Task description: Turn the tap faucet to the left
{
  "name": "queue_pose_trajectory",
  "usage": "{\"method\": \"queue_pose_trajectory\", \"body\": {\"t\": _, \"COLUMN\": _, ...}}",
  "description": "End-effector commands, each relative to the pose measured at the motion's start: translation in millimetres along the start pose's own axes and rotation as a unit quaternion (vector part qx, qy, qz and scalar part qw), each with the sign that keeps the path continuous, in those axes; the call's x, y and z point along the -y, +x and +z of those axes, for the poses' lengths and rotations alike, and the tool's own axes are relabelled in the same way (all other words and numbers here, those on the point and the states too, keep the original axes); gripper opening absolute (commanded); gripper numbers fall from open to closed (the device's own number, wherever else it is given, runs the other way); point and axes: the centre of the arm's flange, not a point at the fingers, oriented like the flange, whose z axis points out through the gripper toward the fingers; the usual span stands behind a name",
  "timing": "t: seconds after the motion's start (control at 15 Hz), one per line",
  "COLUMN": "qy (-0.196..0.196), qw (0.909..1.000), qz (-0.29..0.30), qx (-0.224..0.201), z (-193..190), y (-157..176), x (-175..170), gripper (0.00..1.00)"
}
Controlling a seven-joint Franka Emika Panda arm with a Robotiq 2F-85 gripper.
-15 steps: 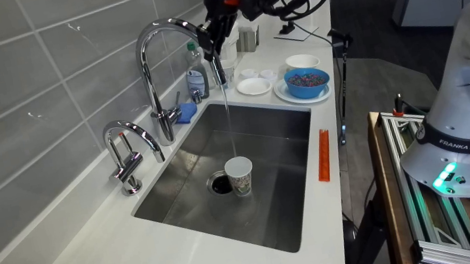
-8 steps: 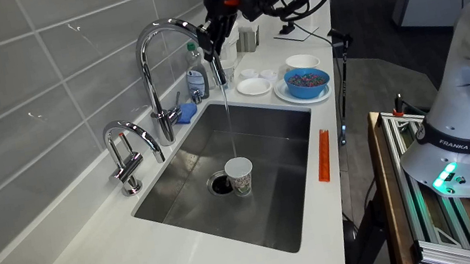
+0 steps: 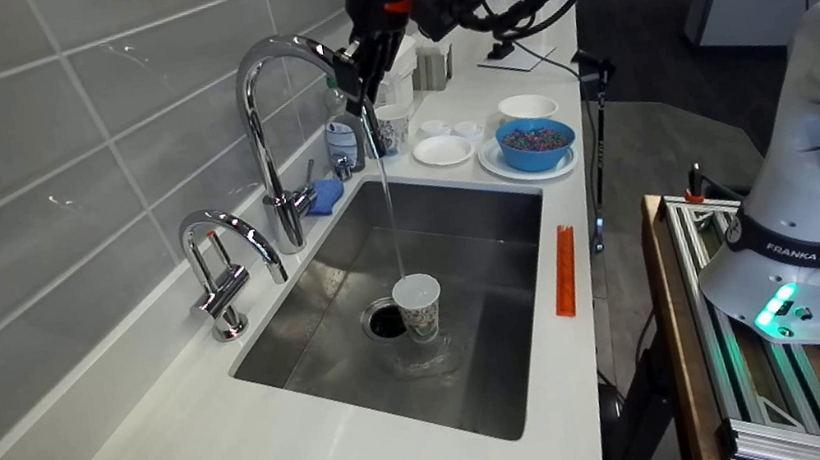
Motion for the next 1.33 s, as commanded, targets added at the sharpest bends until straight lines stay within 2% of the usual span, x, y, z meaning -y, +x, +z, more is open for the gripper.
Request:
{"method": "queue_pose_trajectory", "body": {"t": 0.0, "qy": 0.022, "qw": 0.9993, "qz": -0.029, "qx": 0.001, "z": -8, "y": -5, "x": 21, "gripper": 0.08}}
{"method": "queue_pose_trajectory", "body": {"t": 0.8, "qy": 0.075, "qw": 0.9929, "qz": -0.091, "qx": -0.012, "z": -14, "y": -12, "x": 58, "gripper": 0.08}}
{"method": "queue_pose_trajectory", "body": {"t": 1.27, "qy": 0.081, "qw": 0.9907, "qz": -0.108, "qx": -0.013, "z": -13, "y": -12, "x": 63, "gripper": 0.08}}
